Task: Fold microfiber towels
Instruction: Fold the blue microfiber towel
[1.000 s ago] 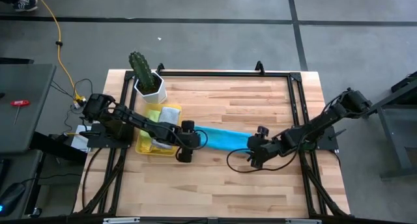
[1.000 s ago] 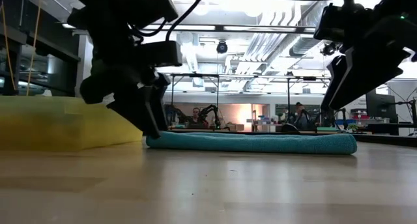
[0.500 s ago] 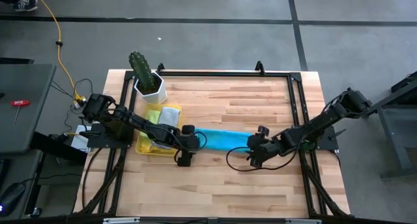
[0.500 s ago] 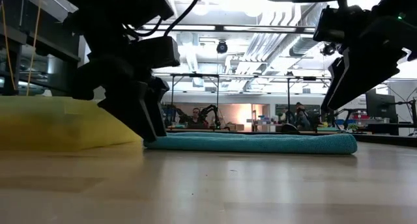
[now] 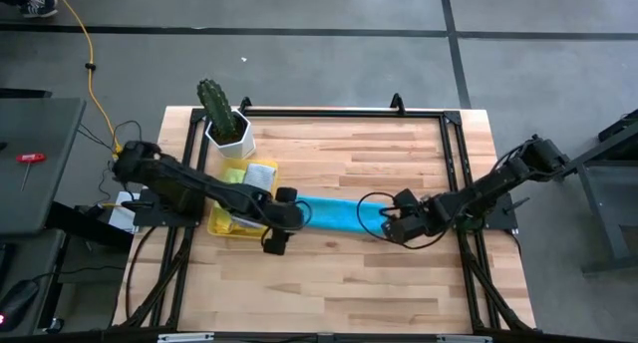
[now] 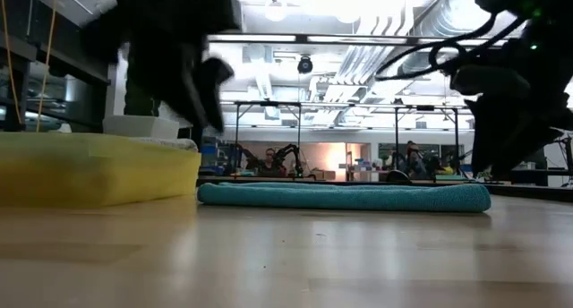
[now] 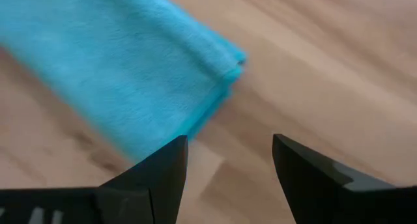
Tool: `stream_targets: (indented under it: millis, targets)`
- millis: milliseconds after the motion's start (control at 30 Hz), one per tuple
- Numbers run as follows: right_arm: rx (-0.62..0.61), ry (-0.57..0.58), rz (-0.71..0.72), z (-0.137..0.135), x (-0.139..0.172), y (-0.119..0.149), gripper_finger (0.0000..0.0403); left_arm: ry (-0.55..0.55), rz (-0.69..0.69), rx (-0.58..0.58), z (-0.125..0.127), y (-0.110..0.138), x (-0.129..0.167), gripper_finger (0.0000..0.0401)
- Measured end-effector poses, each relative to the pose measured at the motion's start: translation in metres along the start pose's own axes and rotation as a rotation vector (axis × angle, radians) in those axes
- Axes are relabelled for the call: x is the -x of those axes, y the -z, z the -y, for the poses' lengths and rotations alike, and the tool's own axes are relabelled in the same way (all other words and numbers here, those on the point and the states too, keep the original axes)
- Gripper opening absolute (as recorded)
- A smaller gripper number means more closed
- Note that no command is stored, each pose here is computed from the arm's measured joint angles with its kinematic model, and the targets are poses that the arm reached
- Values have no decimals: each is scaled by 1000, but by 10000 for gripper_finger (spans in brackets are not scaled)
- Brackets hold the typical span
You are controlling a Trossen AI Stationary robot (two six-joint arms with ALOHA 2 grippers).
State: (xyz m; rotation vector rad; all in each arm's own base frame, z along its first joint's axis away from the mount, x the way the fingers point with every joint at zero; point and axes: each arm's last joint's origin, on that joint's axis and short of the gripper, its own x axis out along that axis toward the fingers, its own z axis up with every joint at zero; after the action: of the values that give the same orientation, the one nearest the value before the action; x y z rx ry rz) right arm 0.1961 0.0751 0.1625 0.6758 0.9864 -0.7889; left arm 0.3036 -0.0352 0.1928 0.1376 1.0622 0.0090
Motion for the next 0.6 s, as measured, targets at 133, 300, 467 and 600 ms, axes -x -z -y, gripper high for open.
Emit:
stream_targets:
  millis: [133,300,467,600]
  targets:
    - [-38,-71,10,-7,1,-1,215,11,225,-30,3,-5,30,202]
    - [-58,-59,12,-6,-1,-4,215,10,597,-50,4,4,63,202]
    - [-86,-34,16,-5,-6,-9,215,-17,859,-8,-5,25,87,202]
    - [-115,-25,3,-8,-17,-14,215,-48,960,36,-10,36,104,202]
